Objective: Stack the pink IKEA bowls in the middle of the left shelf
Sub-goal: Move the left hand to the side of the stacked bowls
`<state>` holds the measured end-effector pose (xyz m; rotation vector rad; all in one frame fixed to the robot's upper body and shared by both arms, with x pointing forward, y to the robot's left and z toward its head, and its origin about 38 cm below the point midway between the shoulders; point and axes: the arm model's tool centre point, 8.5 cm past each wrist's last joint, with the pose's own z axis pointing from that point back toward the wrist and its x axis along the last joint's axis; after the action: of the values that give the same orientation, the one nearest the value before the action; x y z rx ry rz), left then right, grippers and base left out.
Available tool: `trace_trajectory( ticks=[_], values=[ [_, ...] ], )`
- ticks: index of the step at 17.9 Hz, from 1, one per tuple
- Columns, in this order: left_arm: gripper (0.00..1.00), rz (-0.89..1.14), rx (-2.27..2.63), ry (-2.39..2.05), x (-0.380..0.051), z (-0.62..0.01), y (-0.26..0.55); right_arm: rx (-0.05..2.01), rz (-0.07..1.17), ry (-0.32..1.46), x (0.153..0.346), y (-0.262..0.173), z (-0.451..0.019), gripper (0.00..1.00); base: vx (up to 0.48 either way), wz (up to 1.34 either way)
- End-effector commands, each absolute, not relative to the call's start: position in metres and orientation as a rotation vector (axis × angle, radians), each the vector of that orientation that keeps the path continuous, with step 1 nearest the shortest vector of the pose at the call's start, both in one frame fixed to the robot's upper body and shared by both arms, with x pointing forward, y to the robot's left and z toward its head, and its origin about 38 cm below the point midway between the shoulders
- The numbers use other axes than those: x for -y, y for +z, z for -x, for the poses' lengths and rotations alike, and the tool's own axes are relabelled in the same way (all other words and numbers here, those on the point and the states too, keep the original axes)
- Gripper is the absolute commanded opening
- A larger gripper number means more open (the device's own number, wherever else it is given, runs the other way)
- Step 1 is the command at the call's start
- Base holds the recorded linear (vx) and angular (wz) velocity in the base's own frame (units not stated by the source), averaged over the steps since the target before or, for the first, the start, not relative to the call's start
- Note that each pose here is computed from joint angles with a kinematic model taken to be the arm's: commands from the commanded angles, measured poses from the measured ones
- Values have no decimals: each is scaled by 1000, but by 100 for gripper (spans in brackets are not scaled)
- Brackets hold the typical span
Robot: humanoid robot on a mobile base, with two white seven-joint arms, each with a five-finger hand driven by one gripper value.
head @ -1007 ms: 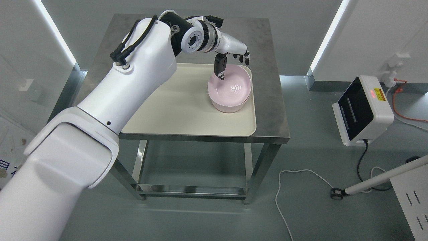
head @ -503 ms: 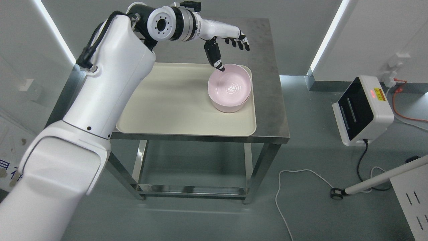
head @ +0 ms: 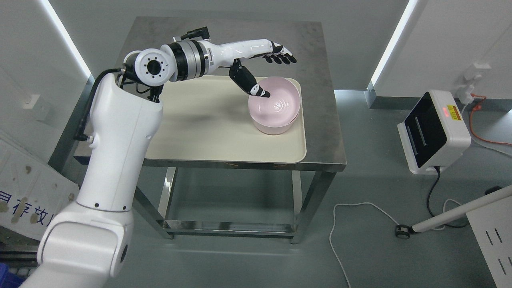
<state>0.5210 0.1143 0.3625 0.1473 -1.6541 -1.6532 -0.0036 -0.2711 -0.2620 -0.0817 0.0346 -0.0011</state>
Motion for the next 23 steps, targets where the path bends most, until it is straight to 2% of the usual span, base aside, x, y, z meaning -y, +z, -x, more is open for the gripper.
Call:
trace_trajectory(
  ticks=[1, 5, 9, 12, 17, 23],
  values=[
    [71, -320, 1944, -1614, -163, -456, 366, -29, 99, -12, 282, -261, 11, 100, 0, 0],
    [67, -236, 1858, -1936, -103, -435, 303, -29, 99, -12, 282, -261, 11, 100, 0, 0],
    [67, -362, 1717, -2018, -72, -447, 276, -29, 99, -12, 282, -261, 11, 100, 0, 0],
    [67, -461, 1634, -1942, -79, -463, 277, -30, 99, -13, 283, -261, 11, 100, 0, 0],
    [67, -496, 1617, -1745, -95, -480, 296, -30, 99, -12, 282, -261, 11, 100, 0, 0],
    [65, -482, 1584, -1800, -83, -476, 289, -29, 99, -12, 282, -261, 11, 100, 0, 0]
  ],
)
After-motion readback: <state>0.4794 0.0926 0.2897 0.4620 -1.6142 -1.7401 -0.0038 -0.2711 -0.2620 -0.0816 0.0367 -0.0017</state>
